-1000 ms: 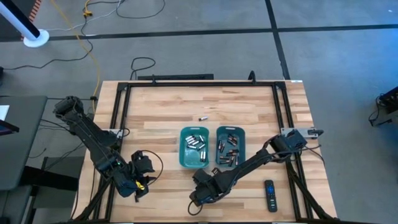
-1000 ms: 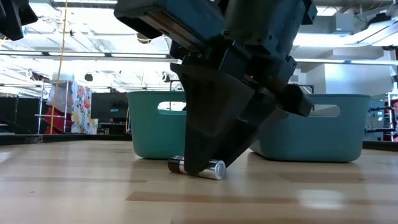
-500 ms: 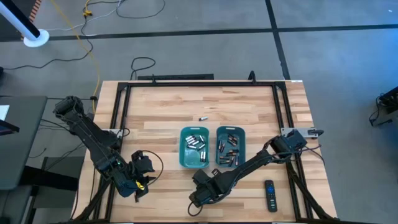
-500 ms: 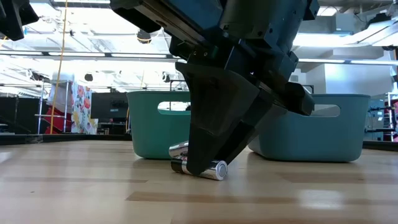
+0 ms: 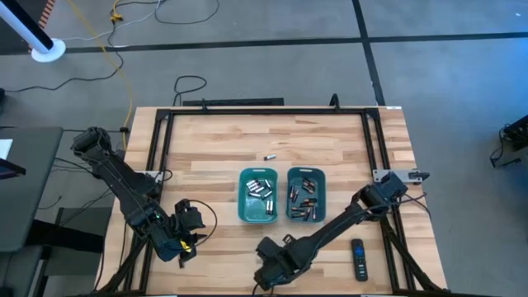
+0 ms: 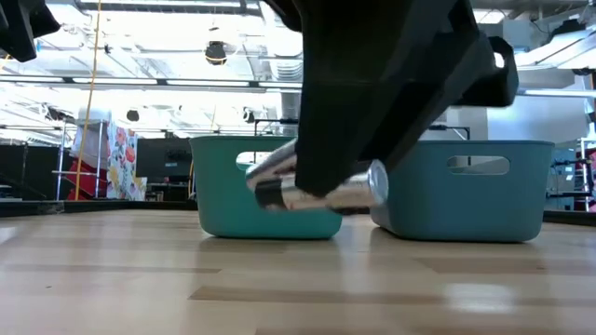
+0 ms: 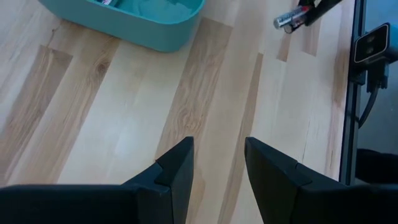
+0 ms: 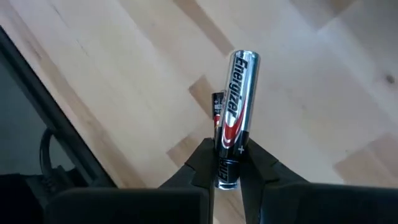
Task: Sort batteries
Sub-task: Put the white battery into the green bin
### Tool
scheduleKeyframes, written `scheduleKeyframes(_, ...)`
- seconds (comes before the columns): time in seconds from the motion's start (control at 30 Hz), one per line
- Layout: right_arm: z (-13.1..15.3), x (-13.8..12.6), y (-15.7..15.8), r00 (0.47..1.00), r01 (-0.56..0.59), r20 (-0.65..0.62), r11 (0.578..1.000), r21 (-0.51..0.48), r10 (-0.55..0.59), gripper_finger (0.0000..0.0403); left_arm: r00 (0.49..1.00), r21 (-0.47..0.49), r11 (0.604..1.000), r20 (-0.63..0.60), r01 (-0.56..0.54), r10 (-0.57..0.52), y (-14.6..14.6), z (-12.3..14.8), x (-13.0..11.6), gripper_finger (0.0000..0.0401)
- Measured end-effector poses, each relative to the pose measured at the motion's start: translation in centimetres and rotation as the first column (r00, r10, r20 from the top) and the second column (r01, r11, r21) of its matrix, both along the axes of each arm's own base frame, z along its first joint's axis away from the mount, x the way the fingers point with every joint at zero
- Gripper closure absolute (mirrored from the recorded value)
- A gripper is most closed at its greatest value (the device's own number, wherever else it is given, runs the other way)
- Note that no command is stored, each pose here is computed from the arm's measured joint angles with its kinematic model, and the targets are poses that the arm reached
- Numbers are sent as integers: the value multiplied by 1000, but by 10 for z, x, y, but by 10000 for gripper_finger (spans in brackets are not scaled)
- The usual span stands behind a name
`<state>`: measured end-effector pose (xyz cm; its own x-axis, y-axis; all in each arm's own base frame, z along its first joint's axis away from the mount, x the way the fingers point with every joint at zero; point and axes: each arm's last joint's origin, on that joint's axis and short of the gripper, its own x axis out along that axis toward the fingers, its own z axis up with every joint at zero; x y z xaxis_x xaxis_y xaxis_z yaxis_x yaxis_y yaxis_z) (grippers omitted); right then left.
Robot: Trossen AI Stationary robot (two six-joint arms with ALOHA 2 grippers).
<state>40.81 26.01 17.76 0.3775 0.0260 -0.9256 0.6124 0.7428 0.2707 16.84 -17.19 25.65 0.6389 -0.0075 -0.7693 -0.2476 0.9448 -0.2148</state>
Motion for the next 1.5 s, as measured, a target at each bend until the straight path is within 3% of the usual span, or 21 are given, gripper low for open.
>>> scheduleKeyframes(0.4, -10, 8, -24, 999, -18, -45, 997, -73, 14, 347, 1000, 7, 1000, 2, 10, -10, 0, 0, 0, 262)
scheduleKeyframes(0.6, -29, 16, -33, 996, -23, -92, 997, -74, 16, 346, 1000, -3, 1000, 2, -2, 2, 0, 0, 0, 262)
scheduleKeyframes(1.13, -31, 17, -34, 994, -48, -103, 996, -70, 40, 345, 1000, -6, 1000, 2, -4, 4, 0, 0, 0, 262)
scheduleKeyframes(1.27, -31, 17, -35, 994, -44, -105, 997, -70, 37, 324, 1000, -4, 1000, 2, -2, 2, 0, 0, 0, 262)
scheduleKeyframes(1.5, -32, 17, -34, 994, -40, -101, 997, -66, 33, 249, 1000, -3, 1000, 2, -2, 2, 0, 0, 0, 262)
